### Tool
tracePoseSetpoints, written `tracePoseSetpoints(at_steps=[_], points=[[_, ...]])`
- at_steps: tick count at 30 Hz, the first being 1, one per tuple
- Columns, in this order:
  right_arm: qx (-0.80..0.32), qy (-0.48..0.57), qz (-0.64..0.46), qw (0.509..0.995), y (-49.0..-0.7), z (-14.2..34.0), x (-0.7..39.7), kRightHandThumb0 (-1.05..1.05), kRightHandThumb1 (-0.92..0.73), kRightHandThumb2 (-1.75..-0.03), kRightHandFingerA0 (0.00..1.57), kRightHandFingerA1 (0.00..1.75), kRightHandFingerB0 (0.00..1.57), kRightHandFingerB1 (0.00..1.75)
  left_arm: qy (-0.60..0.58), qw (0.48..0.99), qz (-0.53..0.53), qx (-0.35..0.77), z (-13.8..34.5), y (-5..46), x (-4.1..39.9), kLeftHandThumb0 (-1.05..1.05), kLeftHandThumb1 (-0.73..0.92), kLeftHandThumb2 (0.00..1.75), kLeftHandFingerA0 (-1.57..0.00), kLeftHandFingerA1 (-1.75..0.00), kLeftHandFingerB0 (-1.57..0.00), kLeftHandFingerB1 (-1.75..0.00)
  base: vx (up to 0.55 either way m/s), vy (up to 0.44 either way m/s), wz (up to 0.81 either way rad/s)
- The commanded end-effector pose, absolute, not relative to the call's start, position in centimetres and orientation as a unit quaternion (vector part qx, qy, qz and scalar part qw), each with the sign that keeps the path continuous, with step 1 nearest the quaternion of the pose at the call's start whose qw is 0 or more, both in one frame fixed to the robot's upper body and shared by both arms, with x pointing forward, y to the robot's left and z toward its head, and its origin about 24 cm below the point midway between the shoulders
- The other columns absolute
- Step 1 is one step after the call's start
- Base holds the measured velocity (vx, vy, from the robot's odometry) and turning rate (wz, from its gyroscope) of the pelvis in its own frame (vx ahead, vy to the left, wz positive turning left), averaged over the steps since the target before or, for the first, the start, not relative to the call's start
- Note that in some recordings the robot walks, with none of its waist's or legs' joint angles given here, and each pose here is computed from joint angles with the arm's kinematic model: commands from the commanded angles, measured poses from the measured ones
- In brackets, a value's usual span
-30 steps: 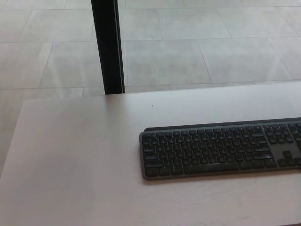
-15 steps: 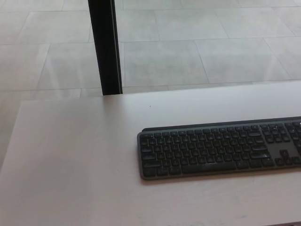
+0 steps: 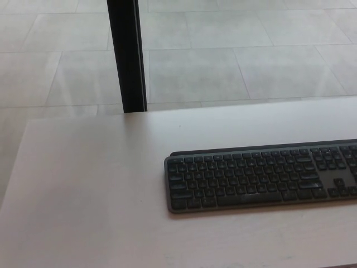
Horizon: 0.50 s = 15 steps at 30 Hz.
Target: The robot uses its right fingers to click on the space key of the black keyboard placed on the center of the white desk.
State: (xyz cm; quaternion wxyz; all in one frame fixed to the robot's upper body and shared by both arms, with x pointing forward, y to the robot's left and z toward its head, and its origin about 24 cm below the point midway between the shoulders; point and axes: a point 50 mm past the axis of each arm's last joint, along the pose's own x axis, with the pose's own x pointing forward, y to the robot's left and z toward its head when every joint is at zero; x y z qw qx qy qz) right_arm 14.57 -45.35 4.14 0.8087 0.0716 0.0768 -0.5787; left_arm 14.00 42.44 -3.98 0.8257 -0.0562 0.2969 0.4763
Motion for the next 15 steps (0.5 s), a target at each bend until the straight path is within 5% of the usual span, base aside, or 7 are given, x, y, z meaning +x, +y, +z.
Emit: tracePoseSetpoints(at_steps=[1,7,9,15], points=[[0.33,0.095,-0.617,0.708,-42.4,-1.5,12.6,-0.55,-0.63,-0.66,0.83,0.88,0.57,0.83,0.293,0.82,0.489,-0.06,-3.6,43.1,13.3,-0.49,0.68,0.6,-0.71,-0.67,-0.56,-0.52,0.0,0.0,0.0],[0.314,0.101,-0.613,0.718,-42.2,-1.2,13.3,-0.53,-0.63,-0.67,0.77,0.76,0.58,0.77,0.291,0.819,0.49,-0.064,-3.8,43.0,13.3,-0.5,0.69,0.61,-0.7,-0.7,-0.58,-0.54,0.0,0.0,0.0],[0.314,0.101,-0.606,0.724,-41.7,-0.8,13.5,-0.51,-0.57,-0.67,0.74,0.74,0.7,0.88,0.287,0.818,0.493,-0.073,-3.8,43.0,13.3,-0.49,0.69,0.61,-0.7,-0.71,-0.55,-0.54,0.0,0.0,0.0],[0.316,0.108,-0.604,0.724,-41.4,-0.8,14.2,-0.5,-0.54,-0.64,0.8,0.79,0.73,0.95,0.287,0.819,0.492,-0.073,-3.7,43.0,13.4,-0.5,0.69,0.61,-0.67,-0.72,-0.53,-0.55,0.0,0.0,0.0]])
